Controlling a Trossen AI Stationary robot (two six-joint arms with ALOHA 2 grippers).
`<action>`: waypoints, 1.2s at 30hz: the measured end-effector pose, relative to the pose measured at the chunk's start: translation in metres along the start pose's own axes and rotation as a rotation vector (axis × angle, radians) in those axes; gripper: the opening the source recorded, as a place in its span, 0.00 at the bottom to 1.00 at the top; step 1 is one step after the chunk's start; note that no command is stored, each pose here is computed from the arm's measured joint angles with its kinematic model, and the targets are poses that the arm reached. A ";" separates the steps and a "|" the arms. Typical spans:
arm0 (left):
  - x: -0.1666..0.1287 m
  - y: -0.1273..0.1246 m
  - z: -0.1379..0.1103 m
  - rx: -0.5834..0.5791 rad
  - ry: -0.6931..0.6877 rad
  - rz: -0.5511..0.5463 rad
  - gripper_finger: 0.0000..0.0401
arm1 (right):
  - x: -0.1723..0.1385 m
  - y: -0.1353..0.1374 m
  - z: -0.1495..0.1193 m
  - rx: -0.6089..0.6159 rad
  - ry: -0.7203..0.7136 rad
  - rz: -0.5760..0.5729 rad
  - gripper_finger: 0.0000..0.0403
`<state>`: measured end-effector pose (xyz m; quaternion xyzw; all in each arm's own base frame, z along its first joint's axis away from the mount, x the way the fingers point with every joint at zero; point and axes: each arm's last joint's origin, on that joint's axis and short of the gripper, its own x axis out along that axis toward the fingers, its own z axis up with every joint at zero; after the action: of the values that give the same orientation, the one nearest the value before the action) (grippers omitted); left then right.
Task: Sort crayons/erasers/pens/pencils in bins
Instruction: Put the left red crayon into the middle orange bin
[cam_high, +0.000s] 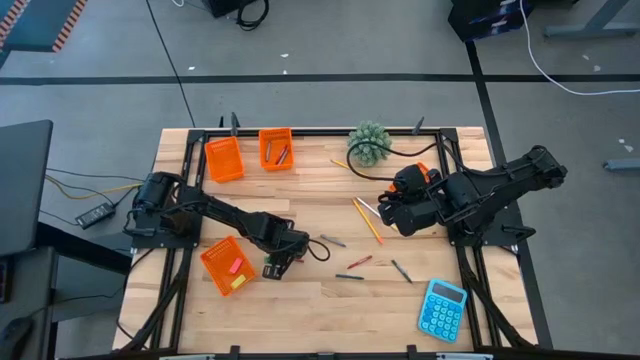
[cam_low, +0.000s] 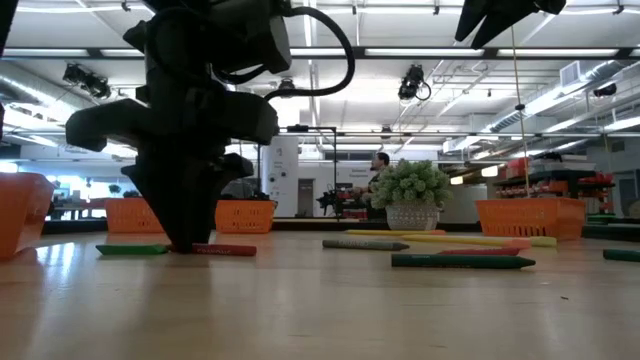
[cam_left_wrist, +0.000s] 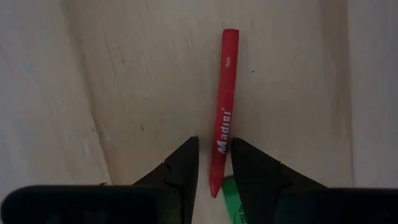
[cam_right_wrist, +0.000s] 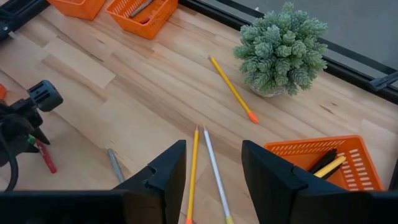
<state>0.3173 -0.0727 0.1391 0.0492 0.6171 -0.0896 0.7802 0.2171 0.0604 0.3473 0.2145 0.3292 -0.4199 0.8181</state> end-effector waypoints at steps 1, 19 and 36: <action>0.000 0.000 0.000 -0.011 -0.001 0.000 0.25 | 0.000 0.000 0.000 0.000 0.000 0.000 0.40; 0.000 -0.002 0.000 -0.069 -0.003 -0.001 0.09 | 0.000 0.000 0.000 -0.009 0.002 0.000 0.40; -0.016 0.018 0.007 -0.383 -0.021 0.004 0.10 | 0.000 0.000 0.000 -0.070 0.000 -0.002 0.40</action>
<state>0.3237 -0.0548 0.1560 -0.0997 0.6146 0.0307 0.7819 0.2170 0.0604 0.3471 0.1855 0.3438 -0.4088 0.8248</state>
